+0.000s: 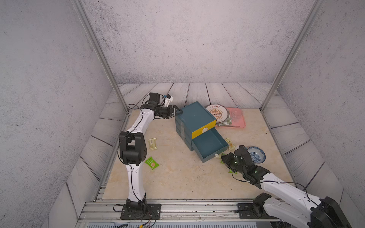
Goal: Take the cookies out of the drawer
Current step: Close the drawer in the storage box.
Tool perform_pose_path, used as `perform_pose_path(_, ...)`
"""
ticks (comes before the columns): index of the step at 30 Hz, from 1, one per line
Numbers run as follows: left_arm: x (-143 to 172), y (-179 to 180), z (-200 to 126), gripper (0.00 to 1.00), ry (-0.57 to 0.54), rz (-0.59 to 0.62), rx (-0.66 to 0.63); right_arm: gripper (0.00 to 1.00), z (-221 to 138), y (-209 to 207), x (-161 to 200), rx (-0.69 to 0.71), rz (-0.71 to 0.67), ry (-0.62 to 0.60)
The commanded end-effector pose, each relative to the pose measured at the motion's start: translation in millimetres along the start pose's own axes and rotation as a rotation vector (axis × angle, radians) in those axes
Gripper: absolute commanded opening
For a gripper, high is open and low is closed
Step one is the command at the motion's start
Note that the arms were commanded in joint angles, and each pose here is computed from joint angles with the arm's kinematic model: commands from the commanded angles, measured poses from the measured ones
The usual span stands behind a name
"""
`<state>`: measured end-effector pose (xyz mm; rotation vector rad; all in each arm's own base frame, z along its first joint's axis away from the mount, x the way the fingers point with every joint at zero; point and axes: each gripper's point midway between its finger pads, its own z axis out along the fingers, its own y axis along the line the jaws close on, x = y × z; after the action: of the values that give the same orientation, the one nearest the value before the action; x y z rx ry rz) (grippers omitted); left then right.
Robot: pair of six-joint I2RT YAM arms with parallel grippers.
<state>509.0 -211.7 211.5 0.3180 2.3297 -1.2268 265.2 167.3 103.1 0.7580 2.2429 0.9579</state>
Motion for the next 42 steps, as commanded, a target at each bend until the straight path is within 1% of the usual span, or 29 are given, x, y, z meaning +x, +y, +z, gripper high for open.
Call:
perform_pose_path(1, 41, 18, 13, 0.7, 0.118, -0.113, -0.045, 0.0, 6, 36, -16, -0.162, 0.061, -0.07)
perform_pose_path(8, 41, 17, 15, 0.71, 0.118, -0.117, -0.027, 0.0, 24, 48, -17, -0.188, 0.052, -0.064)
perform_pose_path(11, 40, 15, 15, 0.71, 0.116, -0.117, -0.016, 0.0, 26, 61, -23, -0.21, 0.035, -0.081)
perform_pose_path(16, 38, 13, 15, 0.71, 0.112, -0.119, -0.001, 0.0, 39, 89, -25, -0.243, -0.015, -0.045)
perform_pose_path(24, 39, 9, 17, 0.71, 0.114, -0.129, 0.037, 0.0, 82, 123, -19, -0.324, -0.011, 0.046)
perform_pose_path(27, 39, 7, 16, 0.72, 0.115, -0.13, 0.056, 0.0, 96, 136, -19, -0.39, 0.015, 0.052)
perform_pose_path(30, 38, 6, 13, 0.72, 0.107, -0.133, 0.075, 0.0, 107, 151, -15, -0.426, 0.015, 0.068)
perform_pose_path(32, 37, 6, 9, 0.74, 0.1, -0.144, 0.094, 0.0, 110, 164, -8, -0.444, -0.002, 0.086)
perform_pose_path(36, 25, 12, -7, 0.85, 0.052, -0.161, 0.089, 0.0, 120, 192, 15, -0.475, -0.033, 0.142)
perform_pose_path(37, 21, 14, -11, 0.99, 0.038, -0.164, 0.083, 0.0, 123, 197, 21, -0.48, -0.038, 0.156)
perform_pose_path(42, -1, 24, -38, 0.98, -0.041, -0.184, 0.042, 0.0, 134, 217, 57, -0.509, -0.035, 0.224)
